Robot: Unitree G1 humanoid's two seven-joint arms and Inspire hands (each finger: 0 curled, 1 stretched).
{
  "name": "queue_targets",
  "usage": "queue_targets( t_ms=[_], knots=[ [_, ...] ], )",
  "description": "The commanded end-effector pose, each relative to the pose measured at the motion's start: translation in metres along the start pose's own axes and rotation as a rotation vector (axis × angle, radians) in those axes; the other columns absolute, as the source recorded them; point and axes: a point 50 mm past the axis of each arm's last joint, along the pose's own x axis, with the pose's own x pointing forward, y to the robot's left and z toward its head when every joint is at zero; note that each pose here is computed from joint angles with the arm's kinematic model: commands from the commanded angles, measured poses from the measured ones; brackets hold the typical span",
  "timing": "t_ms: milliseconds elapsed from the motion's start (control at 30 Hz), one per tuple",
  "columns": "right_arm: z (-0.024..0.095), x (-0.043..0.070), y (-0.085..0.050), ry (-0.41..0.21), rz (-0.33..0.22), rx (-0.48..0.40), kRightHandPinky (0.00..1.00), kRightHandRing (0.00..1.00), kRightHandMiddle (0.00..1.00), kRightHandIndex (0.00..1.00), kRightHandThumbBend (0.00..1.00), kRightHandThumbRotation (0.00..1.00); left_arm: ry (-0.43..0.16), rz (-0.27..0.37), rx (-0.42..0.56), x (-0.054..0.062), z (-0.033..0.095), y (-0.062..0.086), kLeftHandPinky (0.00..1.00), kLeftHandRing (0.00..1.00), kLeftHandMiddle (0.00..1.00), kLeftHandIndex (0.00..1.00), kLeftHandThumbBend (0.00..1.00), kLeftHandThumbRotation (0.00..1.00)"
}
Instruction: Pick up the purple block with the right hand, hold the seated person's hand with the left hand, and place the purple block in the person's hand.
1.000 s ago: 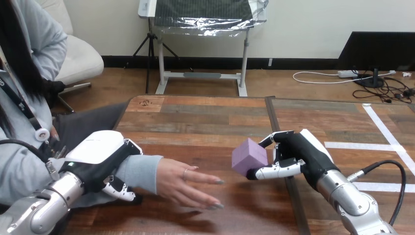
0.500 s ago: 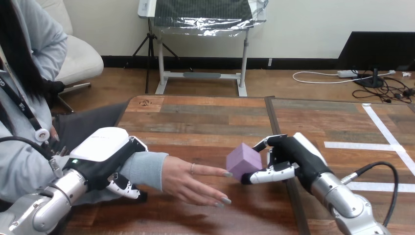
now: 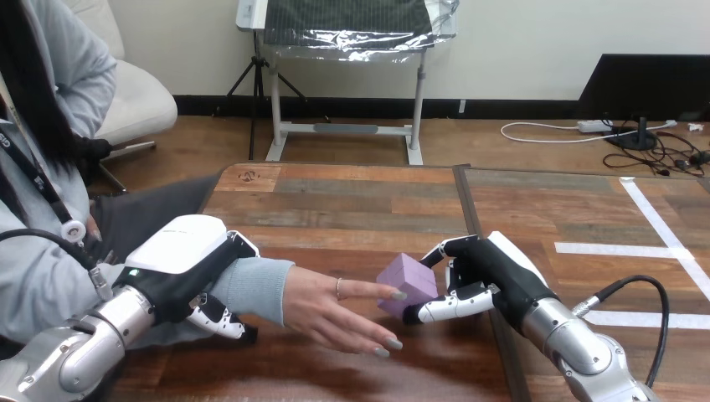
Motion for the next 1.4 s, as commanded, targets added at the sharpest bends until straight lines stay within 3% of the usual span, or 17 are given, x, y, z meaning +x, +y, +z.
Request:
queue_targets(
  t_ms=[0, 1367],
  knots=[
    [0.041, 0.018, -0.013, -0.132, -0.019, -0.047, 0.03, 0.07, 0.11, 0.08, 0.55, 0.00, -0.099, 0.181, 0.010, 0.020, 0.016, 0.044, 0.20, 0.25, 0.31, 0.32, 0.85, 0.00],
    [0.069, 0.016, 0.003, -0.245, 0.067, -0.088, 0.02, 0.07, 0.11, 0.09, 0.54, 0.00, -0.101, 0.179, -0.009, 0.028, 0.021, 0.041, 0.19, 0.24, 0.30, 0.31, 0.87, 0.00]
  ],
)
